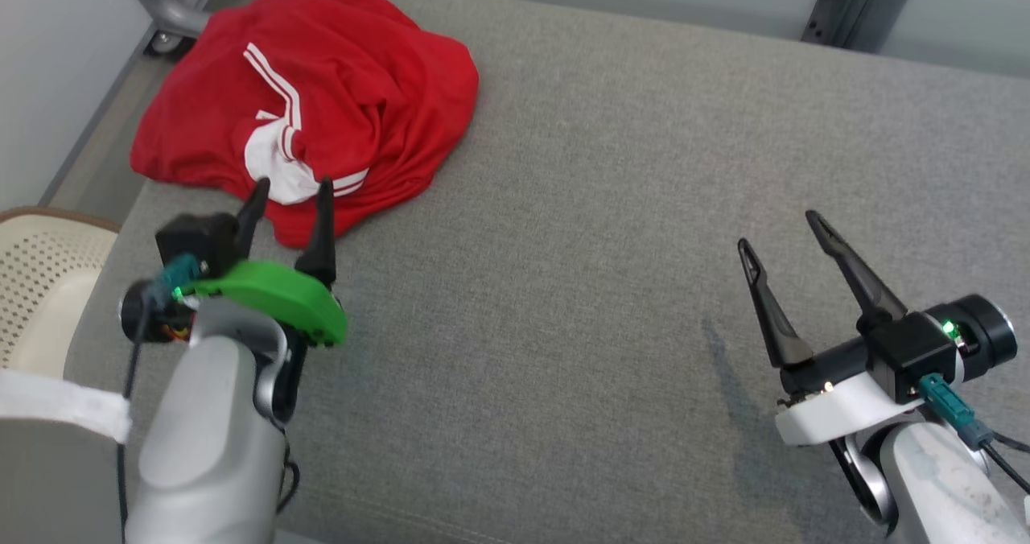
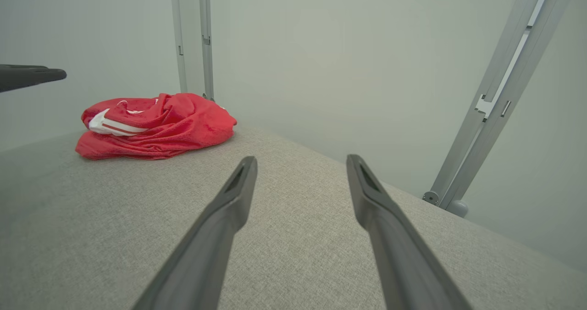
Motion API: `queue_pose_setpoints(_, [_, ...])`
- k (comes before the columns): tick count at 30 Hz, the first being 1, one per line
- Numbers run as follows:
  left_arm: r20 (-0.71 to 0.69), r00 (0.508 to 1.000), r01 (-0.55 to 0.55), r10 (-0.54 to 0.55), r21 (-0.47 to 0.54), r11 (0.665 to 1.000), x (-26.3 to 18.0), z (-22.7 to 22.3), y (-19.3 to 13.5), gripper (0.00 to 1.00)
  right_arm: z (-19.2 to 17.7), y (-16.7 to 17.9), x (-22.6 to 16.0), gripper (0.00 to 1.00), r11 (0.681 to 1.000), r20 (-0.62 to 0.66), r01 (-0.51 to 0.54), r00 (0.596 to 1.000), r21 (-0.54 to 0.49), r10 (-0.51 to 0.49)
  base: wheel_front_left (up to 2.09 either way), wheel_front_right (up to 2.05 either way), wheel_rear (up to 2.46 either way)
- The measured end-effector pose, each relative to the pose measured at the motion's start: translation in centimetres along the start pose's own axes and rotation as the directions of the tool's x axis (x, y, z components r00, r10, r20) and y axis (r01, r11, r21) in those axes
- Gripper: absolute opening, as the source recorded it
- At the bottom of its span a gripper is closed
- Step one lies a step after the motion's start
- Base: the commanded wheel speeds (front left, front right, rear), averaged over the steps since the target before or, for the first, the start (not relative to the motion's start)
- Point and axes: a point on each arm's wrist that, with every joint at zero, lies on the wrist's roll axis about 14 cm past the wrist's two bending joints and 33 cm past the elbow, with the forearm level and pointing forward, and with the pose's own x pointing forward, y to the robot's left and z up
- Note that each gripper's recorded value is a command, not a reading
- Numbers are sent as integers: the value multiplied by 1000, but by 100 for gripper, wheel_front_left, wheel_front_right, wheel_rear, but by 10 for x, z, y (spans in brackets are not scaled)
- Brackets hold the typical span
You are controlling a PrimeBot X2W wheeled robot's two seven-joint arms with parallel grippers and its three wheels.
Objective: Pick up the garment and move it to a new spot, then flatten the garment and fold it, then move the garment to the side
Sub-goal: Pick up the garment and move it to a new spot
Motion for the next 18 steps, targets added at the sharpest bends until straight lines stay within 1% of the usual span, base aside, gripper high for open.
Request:
queue_pose_setpoints(2, [-42,999,-23,22,-19,1000,22,-2,8,100,-9,-6,10,100,1000,2,-3,1000,8,3,0,0,0])
queue_pose_setpoints(4, [-103,994,-31,32,11,999,38,-13,14,100,-20,-12,16,100,1000,-4,2,1000,20,-2,0,0,0])
queue_pose_setpoints(6, [-161,985,-51,54,19,998,53,-29,21,100,-37,-18,18,100,999,-29,14,999,38,-13,0,0,0])
queue_pose_setpoints(7, [-197,978,-61,64,22,998,59,-39,24,100,-47,-20,17,100,999,-46,20,999,48,-18,0,0,0])
queue_pose_setpoints(9, [-252,964,-93,87,-12,996,68,-58,28,100,-64,-25,16,100,997,-76,34,997,66,-29,0,0,0])
queue_pose_setpoints(11, [-325,940,-109,107,11,994,73,-82,32,100,-81,-29,13,100,995,-107,49,993,84,-40,0,0,0])
queue_pose_setpoints(13, [-386,915,-124,116,5,992,74,-103,34,100,-94,-32,10,100,993,-132,63,990,98,-50,0,0,0])
queue_pose_setpoints(14, [-406,906,-120,115,15,993,75,-112,33,45,-100,-33,9,100,992,-144,70,988,103,-55,0,0,0])
queue_pose_setpoints(15, [-410,905,-122,118,15,992,78,-116,33,6,-104,-35,8,100,991,-152,77,986,106,-60,0,0,0])
queue_pose_setpoints(16, [-413,903,-121,118,18,992,80,-120,33,0,-108,-37,7,100,991,-160,83,985,107,-66,0,0,0])
queue_pose_setpoints(18, [-414,903,-117,116,23,993,85,-123,32,0,-111,-40,3,100,989,-170,96,983,109,-77,0,0,0])
